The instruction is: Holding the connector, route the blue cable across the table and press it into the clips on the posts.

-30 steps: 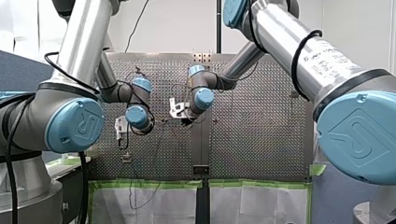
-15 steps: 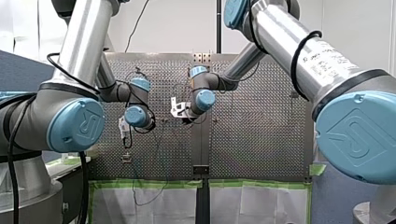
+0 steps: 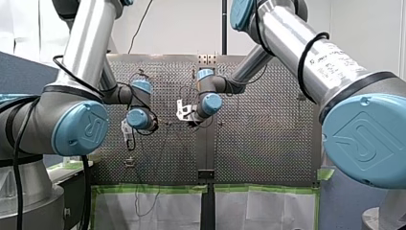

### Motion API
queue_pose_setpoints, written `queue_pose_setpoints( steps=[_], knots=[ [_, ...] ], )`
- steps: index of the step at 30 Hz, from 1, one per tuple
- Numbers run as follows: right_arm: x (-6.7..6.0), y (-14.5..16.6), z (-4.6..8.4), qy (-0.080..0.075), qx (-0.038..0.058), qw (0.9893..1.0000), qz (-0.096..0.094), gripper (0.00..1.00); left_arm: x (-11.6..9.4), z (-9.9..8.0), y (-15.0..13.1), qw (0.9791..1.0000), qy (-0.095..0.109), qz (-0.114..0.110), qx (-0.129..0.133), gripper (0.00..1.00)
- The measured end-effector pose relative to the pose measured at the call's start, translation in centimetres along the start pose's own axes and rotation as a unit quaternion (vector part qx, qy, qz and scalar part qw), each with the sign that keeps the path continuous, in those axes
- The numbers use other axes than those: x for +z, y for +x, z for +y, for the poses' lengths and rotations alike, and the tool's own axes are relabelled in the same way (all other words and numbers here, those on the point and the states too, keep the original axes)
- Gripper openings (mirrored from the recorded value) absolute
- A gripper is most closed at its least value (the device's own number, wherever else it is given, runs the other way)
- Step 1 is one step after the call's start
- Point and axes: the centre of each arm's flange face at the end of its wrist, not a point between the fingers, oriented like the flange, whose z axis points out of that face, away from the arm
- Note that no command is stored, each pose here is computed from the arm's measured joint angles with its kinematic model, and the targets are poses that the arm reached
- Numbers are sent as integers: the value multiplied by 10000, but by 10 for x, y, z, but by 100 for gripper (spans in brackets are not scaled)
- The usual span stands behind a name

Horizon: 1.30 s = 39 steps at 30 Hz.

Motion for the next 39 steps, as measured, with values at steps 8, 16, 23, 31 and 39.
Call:
queue_pose_setpoints(
  steps=[8, 16, 23, 31, 39],
  knots=[
    [4, 2, 3, 50, 53, 9999, 103, 0, 22, 4, 12, 9998, -3, -45, -196, 0],
    [8, 4, 16, -6, 95, 9998, 191, 0, 47, 7, -5, 9992, 37, -262, -290, 0],
    [12, 8, 29, 4, 162, 9995, 274, 0, 63, 8, -10, 9993, 90, -240, -284, 0],
    [14, 10, 39, -36, 172, 9994, 296, 0, 81, 16, -18, 9994, -36, -244, -241, 0],
    [14, 10, 41, -44, 167, 9994, 292, 0, 79, 15, -17, 9997, -122, -135, -149, 57]
  ],
)
